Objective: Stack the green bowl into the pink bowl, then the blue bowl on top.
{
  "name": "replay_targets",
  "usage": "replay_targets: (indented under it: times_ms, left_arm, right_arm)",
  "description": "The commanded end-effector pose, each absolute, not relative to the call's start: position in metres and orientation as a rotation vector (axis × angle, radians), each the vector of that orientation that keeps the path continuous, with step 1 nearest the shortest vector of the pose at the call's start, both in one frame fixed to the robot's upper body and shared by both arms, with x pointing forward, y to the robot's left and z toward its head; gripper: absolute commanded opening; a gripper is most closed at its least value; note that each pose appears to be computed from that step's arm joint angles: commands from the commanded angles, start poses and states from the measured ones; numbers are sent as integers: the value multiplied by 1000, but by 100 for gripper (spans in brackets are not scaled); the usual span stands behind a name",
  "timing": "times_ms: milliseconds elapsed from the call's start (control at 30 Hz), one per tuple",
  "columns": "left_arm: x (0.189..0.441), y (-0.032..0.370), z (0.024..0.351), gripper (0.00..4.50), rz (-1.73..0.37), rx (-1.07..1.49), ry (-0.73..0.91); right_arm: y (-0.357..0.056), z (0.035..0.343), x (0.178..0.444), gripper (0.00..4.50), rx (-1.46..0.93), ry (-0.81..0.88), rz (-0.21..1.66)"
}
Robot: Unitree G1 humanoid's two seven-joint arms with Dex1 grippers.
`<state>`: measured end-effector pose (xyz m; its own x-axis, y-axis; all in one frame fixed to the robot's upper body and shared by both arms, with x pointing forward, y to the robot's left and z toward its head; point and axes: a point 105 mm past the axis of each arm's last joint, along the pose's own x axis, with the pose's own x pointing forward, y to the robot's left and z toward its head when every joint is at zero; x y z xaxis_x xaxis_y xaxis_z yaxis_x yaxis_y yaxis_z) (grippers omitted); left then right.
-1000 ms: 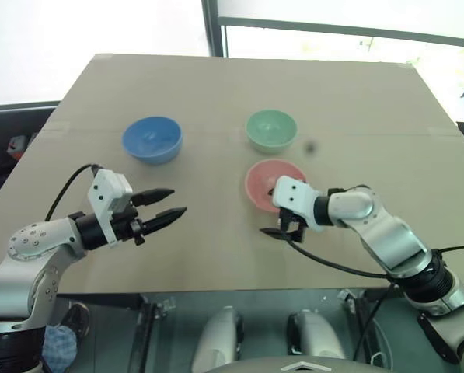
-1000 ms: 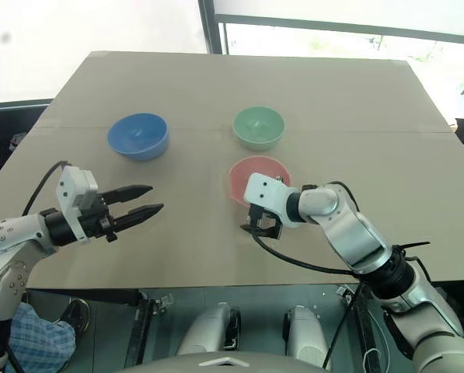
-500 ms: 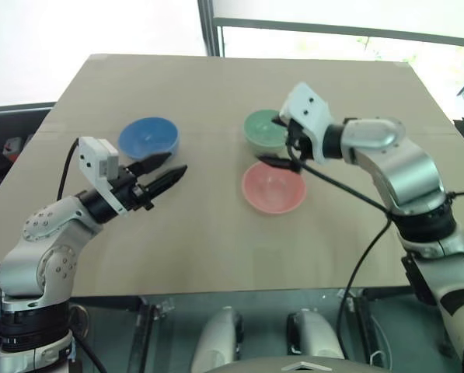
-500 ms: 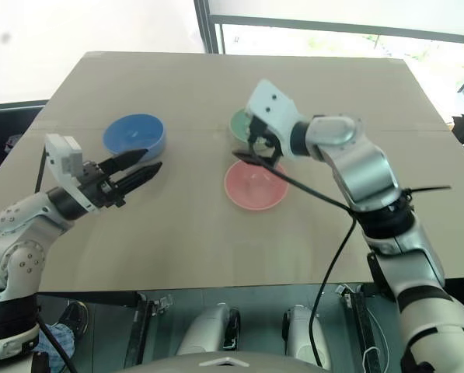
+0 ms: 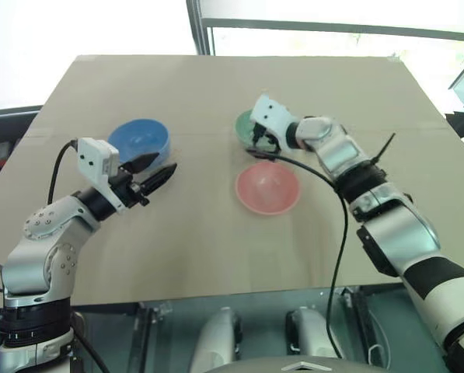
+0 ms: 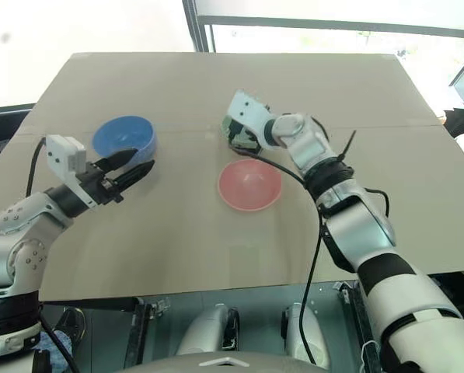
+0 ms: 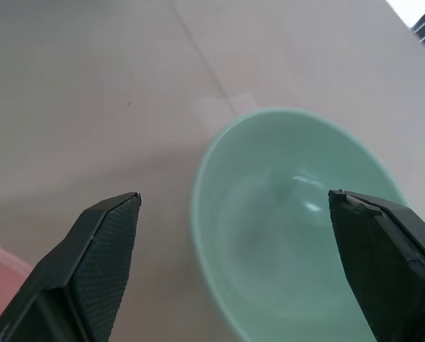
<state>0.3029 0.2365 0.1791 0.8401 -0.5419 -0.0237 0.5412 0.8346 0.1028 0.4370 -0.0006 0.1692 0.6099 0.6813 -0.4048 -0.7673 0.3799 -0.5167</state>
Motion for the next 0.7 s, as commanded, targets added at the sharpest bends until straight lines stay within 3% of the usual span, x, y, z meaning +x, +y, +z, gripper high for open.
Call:
replay_targets:
  times_ms: [33,200,300,567,600,700]
  left_arm:
    - [301,242,188,268,-552,134,-28]
    - [302,242,189,268,-553,137,-32]
    - [301,243,189,268,-550,148,-31]
    - [301,244,188,268,-551,145,-30]
    - [301,244,188,268,-552,147,-28]
    - [301,244,188,268,-555,145,-31]
  right_arm:
    - [7,178,440,442,-796,84,927]
    - [9,169,441,442,-809,98,926]
    - [12,171,441,374,-813,87,933]
    - [16,176,441,33,-822,62,941]
    - [16,176,441,7,-820,59,940]
    - [18,179,441,7,-818,49,941]
